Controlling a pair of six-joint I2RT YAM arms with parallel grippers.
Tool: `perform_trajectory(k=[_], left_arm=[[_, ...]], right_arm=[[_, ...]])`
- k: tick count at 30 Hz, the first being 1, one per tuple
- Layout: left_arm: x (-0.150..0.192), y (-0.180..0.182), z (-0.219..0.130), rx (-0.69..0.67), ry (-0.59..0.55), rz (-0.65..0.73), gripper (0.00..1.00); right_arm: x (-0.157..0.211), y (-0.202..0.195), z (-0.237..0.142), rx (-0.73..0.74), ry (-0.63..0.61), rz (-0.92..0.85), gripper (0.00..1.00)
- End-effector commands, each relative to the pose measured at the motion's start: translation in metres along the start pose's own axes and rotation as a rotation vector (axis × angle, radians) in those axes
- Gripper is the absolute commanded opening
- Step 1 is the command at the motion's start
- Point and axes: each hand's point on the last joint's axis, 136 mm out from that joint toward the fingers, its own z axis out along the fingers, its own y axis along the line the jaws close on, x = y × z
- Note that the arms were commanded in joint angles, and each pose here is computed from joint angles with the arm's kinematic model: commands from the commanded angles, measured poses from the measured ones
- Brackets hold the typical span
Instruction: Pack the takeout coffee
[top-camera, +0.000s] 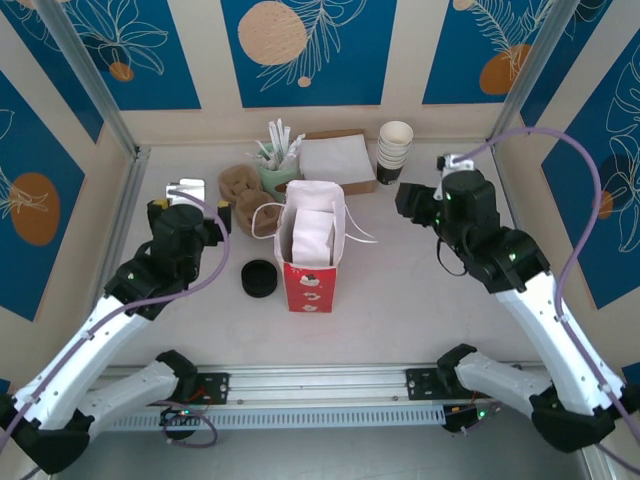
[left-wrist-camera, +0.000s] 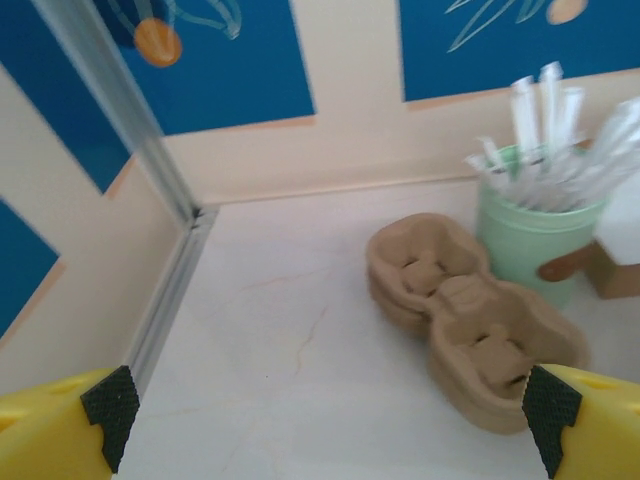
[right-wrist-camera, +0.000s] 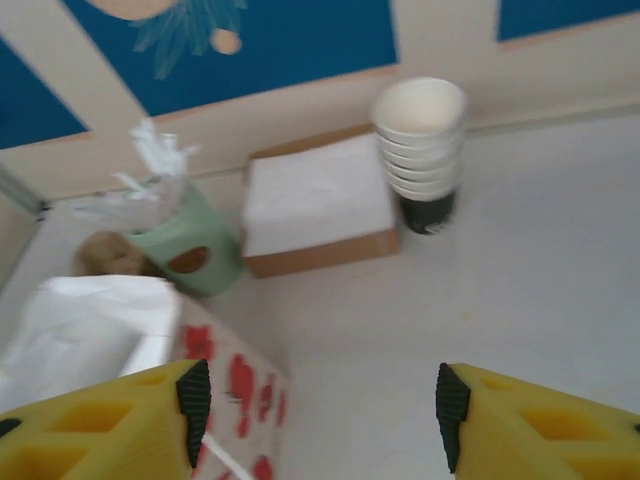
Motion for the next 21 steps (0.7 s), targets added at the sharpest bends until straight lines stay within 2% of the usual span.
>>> perform_trajectory(k=[1,3,4,5,8,13,16,21], left_arm=[[0.000,0.014,0.017,-0.031,-0.086,-0.062,1.00],[0.019,0.023,0.031,-0.067,-0.081,-0.077,1.00],[0.029,0.030,0.038,-0.091,-0.073,-0.086,1.00],[0.038,0.034,0.044,-0.108,-0.063,-0.088,1.00],[0.072,0.047,0.064,-0.156,-0.023,-0.115,1.00],[0.129,0.070,0.086,-0.228,0.032,-0.237,1.00],[0.156,0.076,0.098,-0.270,0.059,-0.240,1.00],[0.177,0.069,0.116,-0.256,0.080,-0.188,1.00]], right_arm=[[0.002,-0.023,0.015,0.032,-0.073,-0.016,0.79],[0.015,-0.047,0.030,0.095,-0.079,-0.010,0.88],[0.021,-0.060,0.037,0.132,-0.087,0.005,0.98],[0.028,-0.070,0.046,0.159,-0.090,0.017,0.99],[0.052,-0.091,0.073,0.170,-0.100,0.012,0.99],[0.084,-0.121,0.110,0.229,-0.109,-0.029,0.99],[0.105,-0.129,0.133,0.197,-0.111,-0.063,0.99],[0.132,-0.124,0.162,0.119,-0.088,-0.104,0.99]])
